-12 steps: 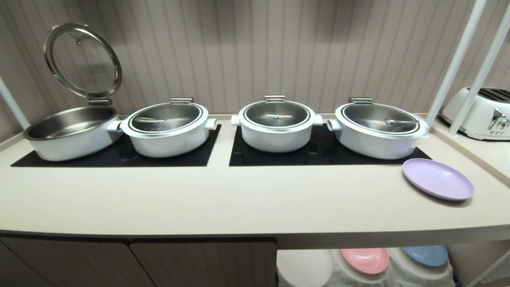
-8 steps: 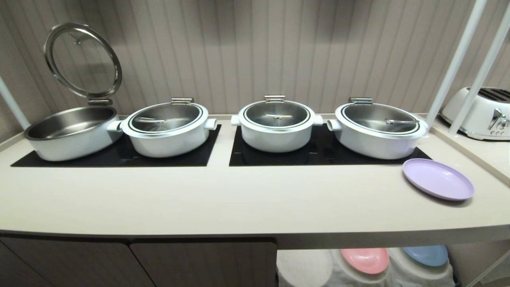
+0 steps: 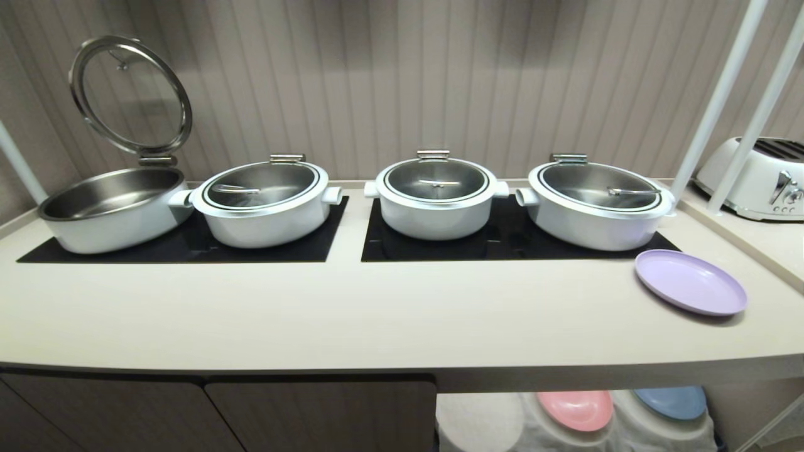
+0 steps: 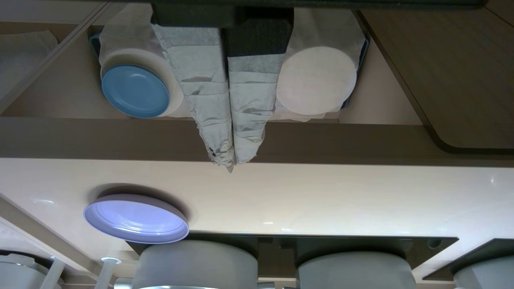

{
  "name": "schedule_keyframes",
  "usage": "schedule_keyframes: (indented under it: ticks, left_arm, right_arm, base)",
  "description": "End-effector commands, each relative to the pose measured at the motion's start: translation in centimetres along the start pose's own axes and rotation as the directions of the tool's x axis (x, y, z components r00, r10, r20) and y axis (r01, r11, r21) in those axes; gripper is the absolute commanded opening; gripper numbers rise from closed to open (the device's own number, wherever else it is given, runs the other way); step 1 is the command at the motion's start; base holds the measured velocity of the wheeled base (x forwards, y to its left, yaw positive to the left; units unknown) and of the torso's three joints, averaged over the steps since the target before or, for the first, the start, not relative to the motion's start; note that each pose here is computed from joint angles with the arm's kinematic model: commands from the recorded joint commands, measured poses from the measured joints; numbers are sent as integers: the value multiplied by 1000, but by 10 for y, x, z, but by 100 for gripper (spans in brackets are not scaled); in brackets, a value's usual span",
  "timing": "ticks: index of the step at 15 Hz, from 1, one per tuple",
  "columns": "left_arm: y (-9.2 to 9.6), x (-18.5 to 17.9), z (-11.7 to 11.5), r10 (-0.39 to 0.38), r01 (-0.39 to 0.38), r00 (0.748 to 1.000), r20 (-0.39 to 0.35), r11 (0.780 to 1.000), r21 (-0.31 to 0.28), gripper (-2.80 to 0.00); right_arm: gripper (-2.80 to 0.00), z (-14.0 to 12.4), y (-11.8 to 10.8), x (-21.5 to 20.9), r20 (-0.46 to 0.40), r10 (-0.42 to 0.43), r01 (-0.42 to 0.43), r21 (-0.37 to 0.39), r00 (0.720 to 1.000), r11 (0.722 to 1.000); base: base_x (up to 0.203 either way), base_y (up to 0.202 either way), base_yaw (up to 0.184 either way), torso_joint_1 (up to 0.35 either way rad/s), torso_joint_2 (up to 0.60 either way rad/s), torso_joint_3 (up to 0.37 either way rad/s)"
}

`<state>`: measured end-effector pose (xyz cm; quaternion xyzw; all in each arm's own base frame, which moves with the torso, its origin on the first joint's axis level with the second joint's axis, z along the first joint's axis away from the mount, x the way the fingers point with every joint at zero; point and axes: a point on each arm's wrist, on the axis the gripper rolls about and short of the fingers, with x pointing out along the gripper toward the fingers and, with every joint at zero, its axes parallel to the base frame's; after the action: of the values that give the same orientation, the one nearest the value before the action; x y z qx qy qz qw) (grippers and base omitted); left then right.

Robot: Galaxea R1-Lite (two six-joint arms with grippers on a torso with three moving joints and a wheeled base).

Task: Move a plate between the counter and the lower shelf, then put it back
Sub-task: Pick up the plate

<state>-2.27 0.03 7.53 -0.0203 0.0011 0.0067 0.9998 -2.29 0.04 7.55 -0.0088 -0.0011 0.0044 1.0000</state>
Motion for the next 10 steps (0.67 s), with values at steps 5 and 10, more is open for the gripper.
schedule_keyframes:
  ticks: [5, 10]
  left_arm:
    - [0, 0, 0, 1, -1, 1000, 0, 1000, -1, -280]
    - [0, 0, 0, 0, 0, 1000, 0, 1000, -2, -280]
  right_arm:
    - [-280, 0, 0, 0, -1, 0, 0, -1, 1000, 1000]
    - [-280, 0, 0, 0, -1, 0, 0, -1, 1000, 1000]
  base:
    - [0, 0, 0, 0, 0, 0]
    - [0, 0, 0, 0, 0, 0]
